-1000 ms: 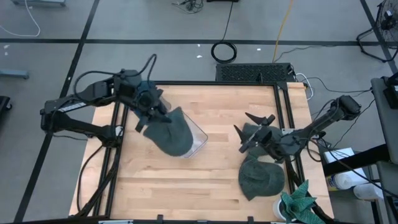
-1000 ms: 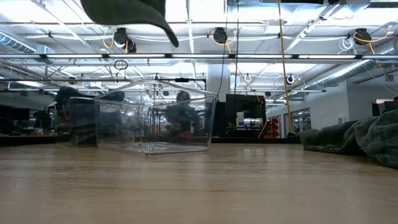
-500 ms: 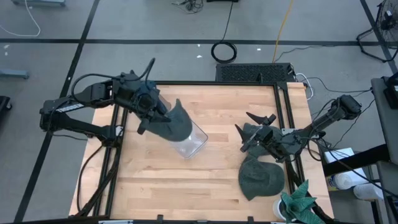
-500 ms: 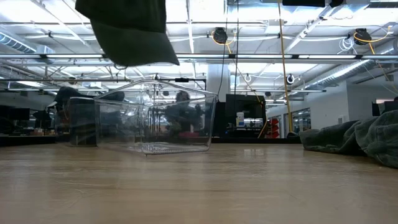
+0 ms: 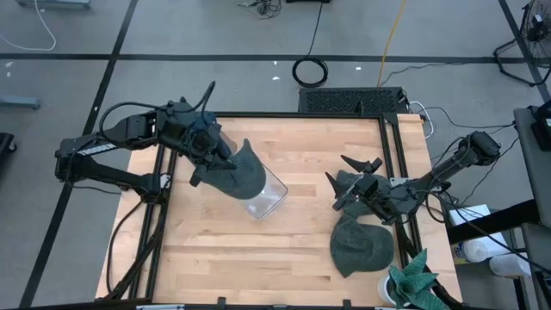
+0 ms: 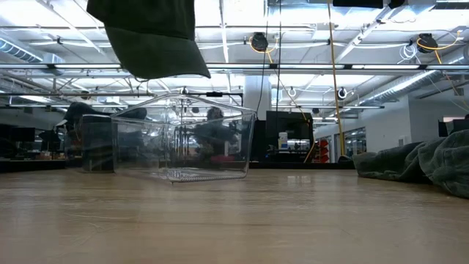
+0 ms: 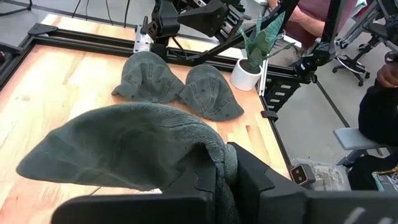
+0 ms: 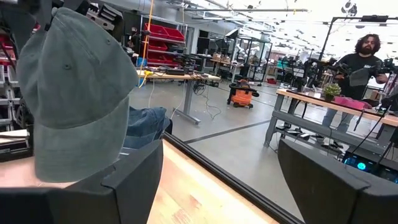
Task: Pick & Place hat
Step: Put the top black cap into the bottom transparent bin
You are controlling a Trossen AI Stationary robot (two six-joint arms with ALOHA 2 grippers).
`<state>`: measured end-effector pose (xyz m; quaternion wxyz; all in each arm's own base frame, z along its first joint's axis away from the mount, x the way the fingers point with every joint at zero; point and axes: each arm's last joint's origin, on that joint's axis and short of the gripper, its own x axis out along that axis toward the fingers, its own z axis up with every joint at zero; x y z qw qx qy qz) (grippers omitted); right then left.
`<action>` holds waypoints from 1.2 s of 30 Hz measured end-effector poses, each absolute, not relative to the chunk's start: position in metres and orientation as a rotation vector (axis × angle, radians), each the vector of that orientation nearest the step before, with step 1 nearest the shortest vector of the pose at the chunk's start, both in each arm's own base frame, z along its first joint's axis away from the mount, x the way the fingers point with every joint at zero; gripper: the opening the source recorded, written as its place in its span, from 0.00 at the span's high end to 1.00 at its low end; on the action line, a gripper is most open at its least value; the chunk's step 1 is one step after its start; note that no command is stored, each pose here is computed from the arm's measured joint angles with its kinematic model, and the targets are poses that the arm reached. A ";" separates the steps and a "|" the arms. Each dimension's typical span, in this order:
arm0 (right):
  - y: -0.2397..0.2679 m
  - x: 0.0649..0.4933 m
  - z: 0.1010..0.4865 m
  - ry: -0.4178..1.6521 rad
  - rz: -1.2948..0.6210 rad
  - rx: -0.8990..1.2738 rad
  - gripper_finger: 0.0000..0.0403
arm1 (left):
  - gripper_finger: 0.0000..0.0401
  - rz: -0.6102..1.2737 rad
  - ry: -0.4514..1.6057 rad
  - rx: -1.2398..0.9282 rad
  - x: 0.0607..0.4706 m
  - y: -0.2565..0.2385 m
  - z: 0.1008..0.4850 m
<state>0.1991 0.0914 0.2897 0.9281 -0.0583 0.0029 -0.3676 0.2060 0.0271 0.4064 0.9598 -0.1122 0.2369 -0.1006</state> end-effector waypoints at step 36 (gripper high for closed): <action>0.091 0.199 0.289 0.008 -0.753 -0.122 0.25 | 0.95 -0.144 0.714 -0.242 0.257 0.038 0.361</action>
